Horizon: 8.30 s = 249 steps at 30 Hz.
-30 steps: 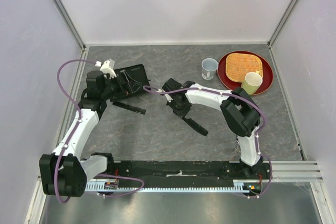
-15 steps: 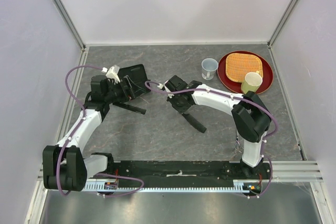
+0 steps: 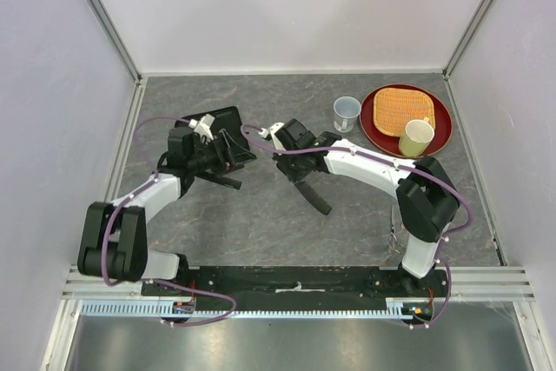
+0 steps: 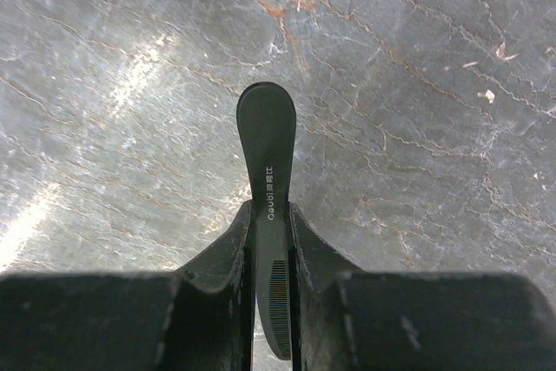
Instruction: Sort the hair-cutting tools
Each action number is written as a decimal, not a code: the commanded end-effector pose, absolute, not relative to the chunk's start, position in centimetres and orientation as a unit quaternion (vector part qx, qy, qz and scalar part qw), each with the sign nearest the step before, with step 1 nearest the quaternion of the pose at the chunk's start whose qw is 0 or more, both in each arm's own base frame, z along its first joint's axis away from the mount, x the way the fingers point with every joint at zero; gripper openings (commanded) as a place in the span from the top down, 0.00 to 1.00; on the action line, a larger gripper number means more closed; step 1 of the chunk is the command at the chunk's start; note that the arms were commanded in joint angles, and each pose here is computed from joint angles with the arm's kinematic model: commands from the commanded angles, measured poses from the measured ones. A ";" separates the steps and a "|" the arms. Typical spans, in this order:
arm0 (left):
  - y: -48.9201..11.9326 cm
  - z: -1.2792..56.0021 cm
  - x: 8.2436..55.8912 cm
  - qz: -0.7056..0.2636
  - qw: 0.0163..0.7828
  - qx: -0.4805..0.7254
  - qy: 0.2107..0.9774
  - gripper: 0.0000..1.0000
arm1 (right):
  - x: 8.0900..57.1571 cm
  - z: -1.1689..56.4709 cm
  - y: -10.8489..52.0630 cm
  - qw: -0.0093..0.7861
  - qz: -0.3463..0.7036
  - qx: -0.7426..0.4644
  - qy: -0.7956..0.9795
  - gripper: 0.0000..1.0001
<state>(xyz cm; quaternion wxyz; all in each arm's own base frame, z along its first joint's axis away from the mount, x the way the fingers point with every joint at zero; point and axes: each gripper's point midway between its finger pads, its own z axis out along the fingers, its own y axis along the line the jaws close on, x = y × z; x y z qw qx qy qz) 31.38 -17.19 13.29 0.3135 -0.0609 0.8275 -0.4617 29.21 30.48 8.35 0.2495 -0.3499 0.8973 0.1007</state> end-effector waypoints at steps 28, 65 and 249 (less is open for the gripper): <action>-27.2 13.4 32.5 -0.541 0.224 -0.004 0.811 0.48 | 30.0 13.3 34.5 0.327 0.178 -0.320 0.871 0.83; -21.3 26.5 39.3 -0.422 0.394 -0.015 0.816 0.98 | 35.7 28.0 26.2 0.490 0.173 -0.037 0.854 0.02; -17.8 4.9 34.9 -0.335 0.183 -0.069 0.922 0.76 | 29.8 8.2 21.0 0.183 0.245 -0.012 0.952 1.00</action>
